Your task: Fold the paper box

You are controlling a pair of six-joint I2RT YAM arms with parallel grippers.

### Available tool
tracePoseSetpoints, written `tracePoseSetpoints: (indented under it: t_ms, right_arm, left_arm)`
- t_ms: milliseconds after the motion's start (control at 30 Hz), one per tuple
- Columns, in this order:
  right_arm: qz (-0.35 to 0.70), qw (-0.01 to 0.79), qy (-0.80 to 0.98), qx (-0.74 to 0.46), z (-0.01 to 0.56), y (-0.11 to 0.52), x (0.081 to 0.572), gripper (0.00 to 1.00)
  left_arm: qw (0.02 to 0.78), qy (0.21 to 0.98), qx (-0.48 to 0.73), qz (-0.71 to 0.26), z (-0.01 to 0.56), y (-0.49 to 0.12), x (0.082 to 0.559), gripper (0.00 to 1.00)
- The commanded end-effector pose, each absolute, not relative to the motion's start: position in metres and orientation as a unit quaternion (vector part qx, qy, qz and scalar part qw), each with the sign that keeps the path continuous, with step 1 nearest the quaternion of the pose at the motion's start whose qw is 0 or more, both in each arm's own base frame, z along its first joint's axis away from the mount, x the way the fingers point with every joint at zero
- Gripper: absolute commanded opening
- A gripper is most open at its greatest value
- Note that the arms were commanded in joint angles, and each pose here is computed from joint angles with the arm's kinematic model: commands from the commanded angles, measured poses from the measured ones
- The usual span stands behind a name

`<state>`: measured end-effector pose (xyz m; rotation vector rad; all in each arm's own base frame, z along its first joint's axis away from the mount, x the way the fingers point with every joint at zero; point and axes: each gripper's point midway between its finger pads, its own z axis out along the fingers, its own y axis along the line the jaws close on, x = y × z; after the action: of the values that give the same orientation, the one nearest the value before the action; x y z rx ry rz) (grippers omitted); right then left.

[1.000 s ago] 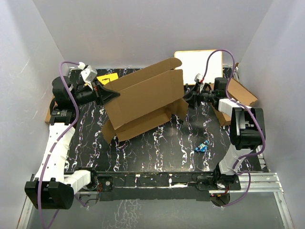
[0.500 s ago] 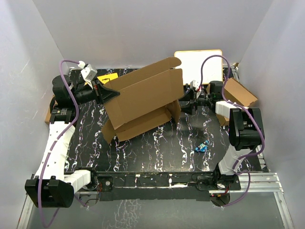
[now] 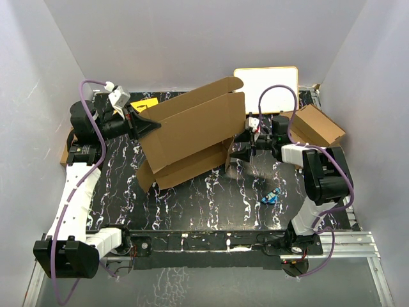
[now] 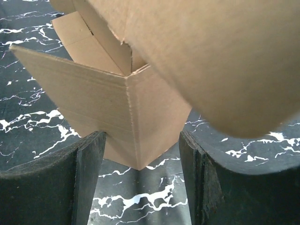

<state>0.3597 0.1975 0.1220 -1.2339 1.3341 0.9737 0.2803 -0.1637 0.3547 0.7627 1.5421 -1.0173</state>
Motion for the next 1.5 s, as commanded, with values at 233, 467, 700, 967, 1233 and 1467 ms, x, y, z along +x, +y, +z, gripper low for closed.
tracePoseSetpoints:
  t_ms: [233,467,700,967,1233,1467]
  right_arm:
    - [0.358,0.606,0.494,-0.510,0.165,0.210,0.364,0.67]
    - [0.352,0.619,0.501,-0.492,0.162,0.219,0.371,0.63]
    - [0.362,0.618,0.505,-0.482,0.155,0.221,0.373,0.55]
    - [0.379,0.612,0.513,-0.467,0.149,0.226,0.373,0.43]
    - [0.387,0.625,0.521,-0.434,0.151,0.228,0.379,0.47]
    - [0.391,0.633,0.522,-0.415,0.154,0.227,0.382,0.53]
  left_arm:
    - [0.548,0.634,0.331,-0.435,0.363,-0.166,0.274,0.00]
    - [0.544,0.635,0.329,-0.439,0.361,-0.167,0.274,0.00]
    - [0.542,0.635,0.328,-0.443,0.361,-0.167,0.275,0.00]
    - [0.540,0.636,0.324,-0.446,0.360,-0.168,0.276,0.00]
    - [0.534,0.640,0.321,-0.449,0.357,-0.168,0.276,0.00]
    - [0.531,0.644,0.319,-0.449,0.354,-0.168,0.278,0.00]
